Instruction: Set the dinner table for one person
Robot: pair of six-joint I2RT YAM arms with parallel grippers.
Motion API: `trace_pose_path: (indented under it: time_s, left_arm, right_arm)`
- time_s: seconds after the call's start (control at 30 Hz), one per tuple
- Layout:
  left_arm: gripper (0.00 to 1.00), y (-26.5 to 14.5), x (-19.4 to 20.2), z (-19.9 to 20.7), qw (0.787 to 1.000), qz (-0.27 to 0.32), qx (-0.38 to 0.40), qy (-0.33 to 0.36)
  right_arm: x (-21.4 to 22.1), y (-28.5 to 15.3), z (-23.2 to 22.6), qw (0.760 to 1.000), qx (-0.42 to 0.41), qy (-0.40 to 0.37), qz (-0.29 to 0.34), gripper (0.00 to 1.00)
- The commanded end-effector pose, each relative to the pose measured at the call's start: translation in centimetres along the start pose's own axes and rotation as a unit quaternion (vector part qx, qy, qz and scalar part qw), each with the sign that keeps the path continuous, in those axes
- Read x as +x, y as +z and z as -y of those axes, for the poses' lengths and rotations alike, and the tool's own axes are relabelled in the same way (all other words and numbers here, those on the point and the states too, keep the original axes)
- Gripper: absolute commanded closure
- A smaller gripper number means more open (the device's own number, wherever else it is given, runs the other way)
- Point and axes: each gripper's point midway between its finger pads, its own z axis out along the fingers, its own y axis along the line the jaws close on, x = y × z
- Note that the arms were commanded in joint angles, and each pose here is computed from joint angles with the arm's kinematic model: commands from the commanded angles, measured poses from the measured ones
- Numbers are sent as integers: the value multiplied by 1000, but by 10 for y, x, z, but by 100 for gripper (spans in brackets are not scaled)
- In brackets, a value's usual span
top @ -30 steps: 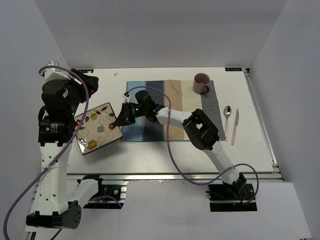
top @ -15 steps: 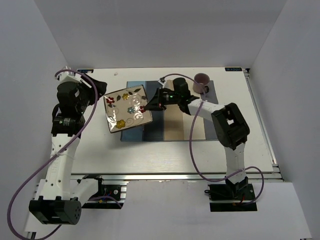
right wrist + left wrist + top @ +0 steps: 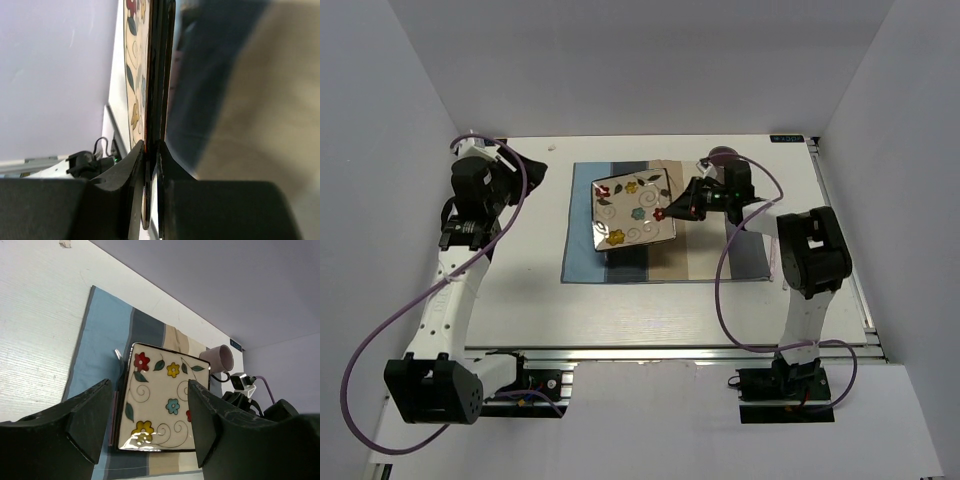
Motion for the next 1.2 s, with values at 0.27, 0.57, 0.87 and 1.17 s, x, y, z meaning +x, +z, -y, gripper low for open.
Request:
trace_pose_path:
  time_s: [0.27,0.57,0.87,1.17]
  left_arm:
    - [29,8,-2,4,1000,5,17,-4]
    - [29,10,2,0,1000,2,13,-13]
    - [29,11,2,1,1000,2,13,-11]
    - [29,8,3,0,1000,2,14,-12]
  right_arm:
    - [-35,-58,-30,992,-74,-95,23,100]
    - [-36,-63,-1,996,-60,-67,10,100]
    - [-28,-59,22,999,-35,-31,11,100]
    - [-19,-58,42,1000,-6,-15,4,100]
